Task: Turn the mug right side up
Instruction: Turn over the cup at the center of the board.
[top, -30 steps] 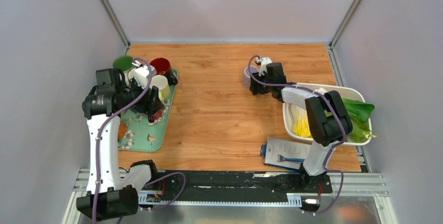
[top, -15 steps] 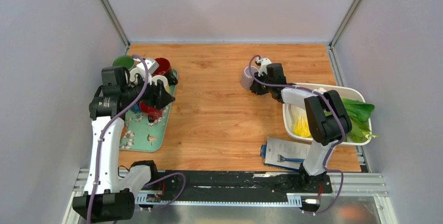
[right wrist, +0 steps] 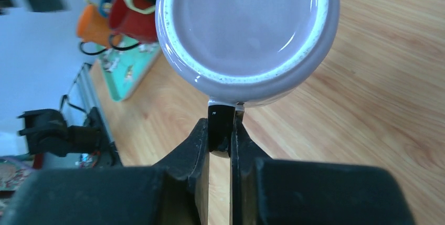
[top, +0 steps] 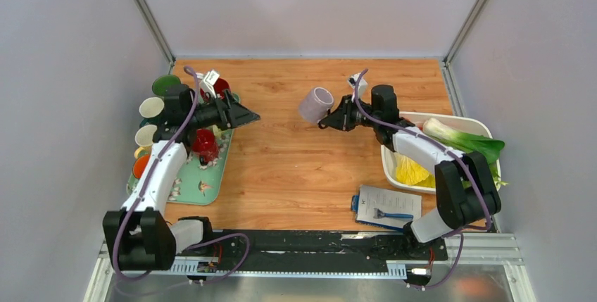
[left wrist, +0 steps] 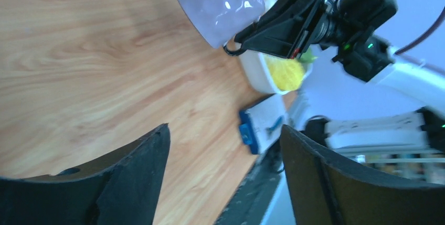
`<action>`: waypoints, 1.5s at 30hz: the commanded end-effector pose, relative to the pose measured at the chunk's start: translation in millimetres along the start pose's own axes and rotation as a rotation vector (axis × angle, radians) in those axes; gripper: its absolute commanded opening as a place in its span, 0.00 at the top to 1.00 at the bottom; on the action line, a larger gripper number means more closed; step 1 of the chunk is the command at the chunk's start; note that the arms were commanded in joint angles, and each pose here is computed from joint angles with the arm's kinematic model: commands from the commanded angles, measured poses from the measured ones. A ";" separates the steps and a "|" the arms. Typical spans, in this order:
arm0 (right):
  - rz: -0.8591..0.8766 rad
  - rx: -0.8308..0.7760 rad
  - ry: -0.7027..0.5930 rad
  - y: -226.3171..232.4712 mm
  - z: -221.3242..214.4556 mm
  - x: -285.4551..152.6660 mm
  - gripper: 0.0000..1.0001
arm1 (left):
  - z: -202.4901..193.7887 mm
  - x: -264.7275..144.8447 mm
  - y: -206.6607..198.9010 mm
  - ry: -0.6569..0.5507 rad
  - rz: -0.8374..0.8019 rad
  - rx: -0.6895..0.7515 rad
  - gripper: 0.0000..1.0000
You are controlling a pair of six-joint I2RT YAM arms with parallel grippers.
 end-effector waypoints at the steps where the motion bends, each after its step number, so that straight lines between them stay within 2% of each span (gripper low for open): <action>1: 0.248 -0.124 -0.069 61.5 24.1 -11.5 1.00 | 13.7 21.8 -14.3 -0.043 -0.234 -0.147 0.13; 6: 0.265 -0.149 -0.061 78.2 29.5 -0.9 1.00 | 11.7 40.8 -0.7 -0.034 -0.291 -0.286 0.07; 15: 0.319 -0.124 -0.004 105.0 34.6 28.6 1.00 | 11.2 67.4 26.6 -0.029 -0.283 -0.376 0.04; 26: 0.322 -0.120 0.048 114.4 17.7 52.8 1.00 | 26.1 74.9 9.7 -0.070 -0.344 -0.322 0.10; 29: 0.308 -0.126 0.062 112.0 11.3 58.0 1.00 | 28.8 72.5 5.8 -0.091 -0.341 -0.314 0.17; 34: 0.280 -0.143 0.091 107.3 -4.2 68.3 0.80 | 33.1 68.9 0.2 -0.119 -0.350 -0.297 0.31; 36: 0.272 -0.153 0.104 105.2 -10.3 71.4 0.76 | 34.7 68.0 -0.9 -0.129 -0.353 -0.292 0.40; 39: 0.263 -0.169 0.113 103.1 -15.0 73.5 0.68 | 35.5 66.8 -2.7 -0.140 -0.360 -0.282 0.50; 41: 0.257 -0.180 0.112 101.6 -16.4 73.9 0.66 | 34.6 66.3 -3.0 -0.143 -0.360 -0.278 0.60; 42: 0.252 -0.183 0.110 100.4 -16.4 73.8 0.66 | 33.7 66.2 -3.0 -0.143 -0.359 -0.277 0.77; 44: 0.243 -0.190 0.106 99.0 -16.6 73.9 0.65 | 32.4 66.1 -2.3 -0.142 -0.356 -0.266 0.90; 45: 0.238 -0.193 0.104 98.2 -17.0 74.1 0.64 | 31.1 66.6 -1.7 -0.138 -0.355 -0.266 0.91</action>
Point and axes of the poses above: each gripper's point midway between its finger pads, its own x axis out along the fingers, its own y axis along the line the jaws close on, z = x × y, the point moved 7 cm from there along -x, back along the fingers, and after that the axes turned 11 degrees about x, right-handed, at the moved point
